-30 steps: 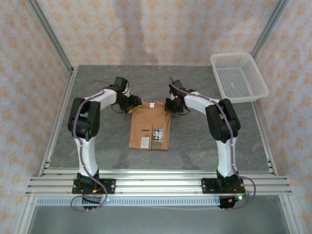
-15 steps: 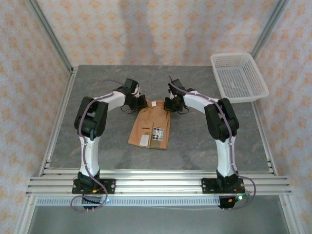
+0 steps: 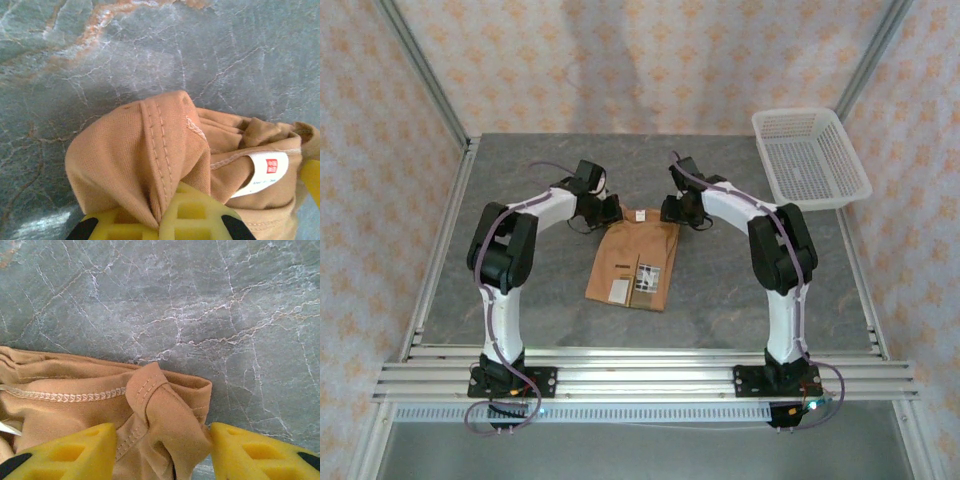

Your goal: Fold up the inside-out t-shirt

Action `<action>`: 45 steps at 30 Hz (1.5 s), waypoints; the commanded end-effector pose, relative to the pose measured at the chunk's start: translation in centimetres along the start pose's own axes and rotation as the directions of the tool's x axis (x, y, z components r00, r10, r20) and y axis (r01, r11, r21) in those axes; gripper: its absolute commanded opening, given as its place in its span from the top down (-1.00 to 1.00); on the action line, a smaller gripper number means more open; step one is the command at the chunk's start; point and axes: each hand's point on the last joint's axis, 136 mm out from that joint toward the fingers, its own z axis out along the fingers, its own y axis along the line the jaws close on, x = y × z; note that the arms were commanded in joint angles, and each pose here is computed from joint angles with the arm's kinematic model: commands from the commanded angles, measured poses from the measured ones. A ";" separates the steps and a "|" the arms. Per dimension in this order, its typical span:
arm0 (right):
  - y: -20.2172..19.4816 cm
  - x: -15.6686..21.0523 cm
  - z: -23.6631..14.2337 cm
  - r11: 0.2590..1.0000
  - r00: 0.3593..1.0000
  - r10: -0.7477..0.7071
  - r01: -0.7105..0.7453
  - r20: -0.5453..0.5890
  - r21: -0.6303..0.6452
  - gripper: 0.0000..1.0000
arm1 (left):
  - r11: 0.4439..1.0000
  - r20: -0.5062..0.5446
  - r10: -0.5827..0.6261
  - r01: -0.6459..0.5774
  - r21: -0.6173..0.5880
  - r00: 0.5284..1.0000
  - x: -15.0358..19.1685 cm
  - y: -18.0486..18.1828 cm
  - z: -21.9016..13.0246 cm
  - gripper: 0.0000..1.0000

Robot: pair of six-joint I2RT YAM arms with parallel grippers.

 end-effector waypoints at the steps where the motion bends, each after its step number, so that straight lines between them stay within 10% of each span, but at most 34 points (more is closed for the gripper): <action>1: -0.9 0.4 0.2 0.998 0.998 0.056 -0.055 -0.015 0.044 -0.03 | 1.000 0.009 -0.015 0.015 -0.027 1.000 0.2 0.1 -1.1 1.00; 18: -0.4 2.4 3.1 0.991 0.991 0.123 -0.120 -0.052 0.065 -0.10 | 0.999 0.001 -0.025 0.025 -0.033 1.000 0.5 0.6 -0.5 1.00; 32: 1.2 0.2 2.8 0.998 0.997 0.064 -0.064 -0.034 0.006 0.78 | 0.999 -0.006 -0.015 0.015 -0.052 1.000 0.0 0.8 -0.3 1.00; 45: 6.6 -11.8 -6.1 0.986 0.972 0.004 0.034 0.235 -0.160 1.00 | 0.997 0.143 0.023 -0.033 0.066 0.989 -8.5 -5.4 -5.5 1.00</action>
